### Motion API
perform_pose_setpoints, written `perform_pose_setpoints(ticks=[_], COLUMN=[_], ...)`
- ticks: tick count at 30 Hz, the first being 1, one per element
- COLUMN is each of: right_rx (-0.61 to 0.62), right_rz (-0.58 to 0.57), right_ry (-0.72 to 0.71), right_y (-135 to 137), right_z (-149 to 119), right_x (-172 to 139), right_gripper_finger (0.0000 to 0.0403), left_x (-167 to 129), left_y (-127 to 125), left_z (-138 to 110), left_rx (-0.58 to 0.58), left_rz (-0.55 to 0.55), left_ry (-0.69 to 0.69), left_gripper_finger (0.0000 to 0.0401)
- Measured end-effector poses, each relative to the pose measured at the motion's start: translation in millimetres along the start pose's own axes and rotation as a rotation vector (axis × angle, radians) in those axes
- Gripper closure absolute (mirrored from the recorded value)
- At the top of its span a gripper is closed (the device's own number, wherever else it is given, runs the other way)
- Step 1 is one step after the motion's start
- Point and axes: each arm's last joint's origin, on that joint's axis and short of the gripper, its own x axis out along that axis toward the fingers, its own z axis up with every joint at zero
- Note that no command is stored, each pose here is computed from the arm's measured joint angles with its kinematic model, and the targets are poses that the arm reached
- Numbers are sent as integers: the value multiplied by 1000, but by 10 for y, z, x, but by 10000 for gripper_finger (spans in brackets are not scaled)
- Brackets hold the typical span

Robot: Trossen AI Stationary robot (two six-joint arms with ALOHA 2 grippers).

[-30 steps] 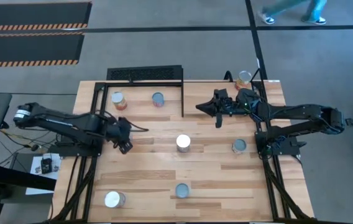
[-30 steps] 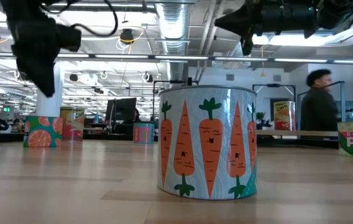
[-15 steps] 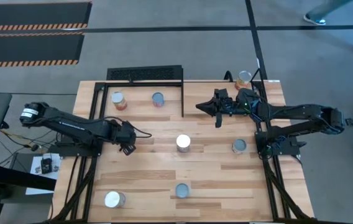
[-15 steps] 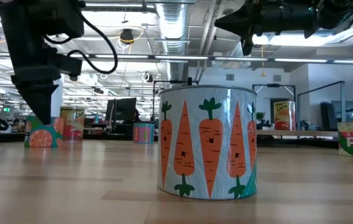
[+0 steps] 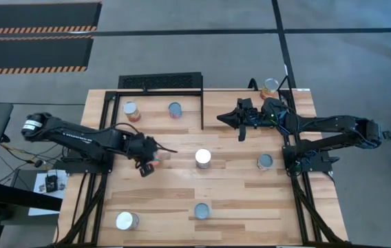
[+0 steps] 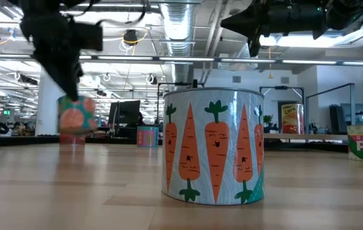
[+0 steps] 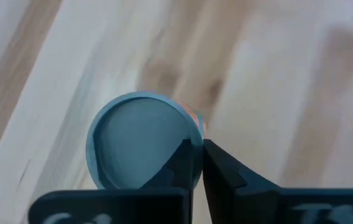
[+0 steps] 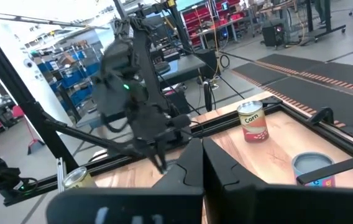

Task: Pick and place cans onto a shelf
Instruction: Put the canned orange on the shelf

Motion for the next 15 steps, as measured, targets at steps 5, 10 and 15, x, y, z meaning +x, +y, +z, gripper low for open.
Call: perform_pose_setpoints(ticks=[5,10,15], right_rx=[24,63,72], right_rz=[9,12,37], right_ry=[5,17,71], right_y=[24,89,180], right_z=[-10,-43,-103], right_x=[5,20,14], right_gripper_finger=[394,394,394], left_x=[39,185,377], left_y=[-155,-337,-556], left_z=[212,413,512], left_rx=[160,378,535], left_rz=[-6,-41,-99], left_ry=[-8,37,74], left_gripper_finger=[399,399,400])
